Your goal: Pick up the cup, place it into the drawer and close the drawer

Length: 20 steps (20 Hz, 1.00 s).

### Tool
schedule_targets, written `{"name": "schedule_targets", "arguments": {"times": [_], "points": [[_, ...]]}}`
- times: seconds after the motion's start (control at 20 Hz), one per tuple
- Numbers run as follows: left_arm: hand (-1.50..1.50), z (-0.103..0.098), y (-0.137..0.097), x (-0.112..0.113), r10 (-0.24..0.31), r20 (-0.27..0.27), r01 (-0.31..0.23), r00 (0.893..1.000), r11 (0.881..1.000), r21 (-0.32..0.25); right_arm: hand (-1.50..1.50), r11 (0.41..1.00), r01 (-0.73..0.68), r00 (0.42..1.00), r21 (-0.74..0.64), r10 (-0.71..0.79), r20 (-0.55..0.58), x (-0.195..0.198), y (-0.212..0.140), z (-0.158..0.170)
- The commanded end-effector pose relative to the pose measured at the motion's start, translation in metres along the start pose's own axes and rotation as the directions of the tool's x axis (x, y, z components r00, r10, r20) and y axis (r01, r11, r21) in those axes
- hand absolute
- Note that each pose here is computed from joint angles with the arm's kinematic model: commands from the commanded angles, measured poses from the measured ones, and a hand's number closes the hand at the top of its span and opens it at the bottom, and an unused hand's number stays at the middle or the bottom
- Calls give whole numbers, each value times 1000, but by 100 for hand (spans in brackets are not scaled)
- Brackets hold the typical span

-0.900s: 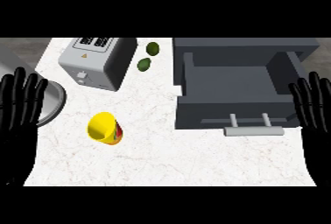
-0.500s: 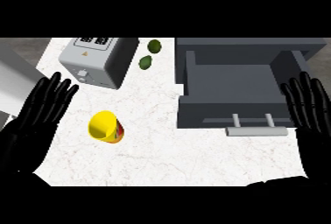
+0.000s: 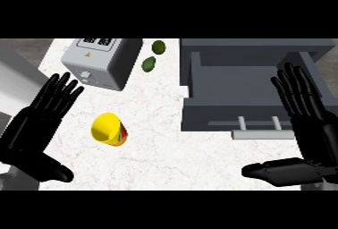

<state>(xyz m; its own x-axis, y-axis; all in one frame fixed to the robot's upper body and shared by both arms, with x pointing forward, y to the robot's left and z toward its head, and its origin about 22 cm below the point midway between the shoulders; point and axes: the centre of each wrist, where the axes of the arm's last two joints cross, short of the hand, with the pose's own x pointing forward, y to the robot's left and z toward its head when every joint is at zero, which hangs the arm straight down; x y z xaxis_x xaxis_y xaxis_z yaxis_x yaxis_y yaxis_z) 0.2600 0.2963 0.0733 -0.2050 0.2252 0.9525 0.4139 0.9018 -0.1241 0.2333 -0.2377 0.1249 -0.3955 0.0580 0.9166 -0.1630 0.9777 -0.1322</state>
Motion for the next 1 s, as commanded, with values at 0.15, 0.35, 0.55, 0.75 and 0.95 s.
{"name": "schedule_targets", "arguments": {"times": [0.15,0.35,0.55,0.75,0.95], "points": [[-150,-2,22,-34,3,-78,-2,997,1000,22,-150,1000,2,1000,-11,-2,20,-13,3,-31],[-150,-6,32,-61,-43,-147,49,988,998,37,-150,1000,-17,999,-3,17,31,-13,-7,-46],[-150,22,36,-97,-64,-171,76,983,995,63,-150,1000,-30,999,5,30,24,-16,-10,-28],[-150,32,58,-118,-78,-197,97,977,991,92,-150,1000,-24,999,15,23,40,3,-17,-27],[-150,23,63,-129,-71,-218,94,973,991,99,-150,1000,-17,999,0,17,36,-3,-25,-46]]}}
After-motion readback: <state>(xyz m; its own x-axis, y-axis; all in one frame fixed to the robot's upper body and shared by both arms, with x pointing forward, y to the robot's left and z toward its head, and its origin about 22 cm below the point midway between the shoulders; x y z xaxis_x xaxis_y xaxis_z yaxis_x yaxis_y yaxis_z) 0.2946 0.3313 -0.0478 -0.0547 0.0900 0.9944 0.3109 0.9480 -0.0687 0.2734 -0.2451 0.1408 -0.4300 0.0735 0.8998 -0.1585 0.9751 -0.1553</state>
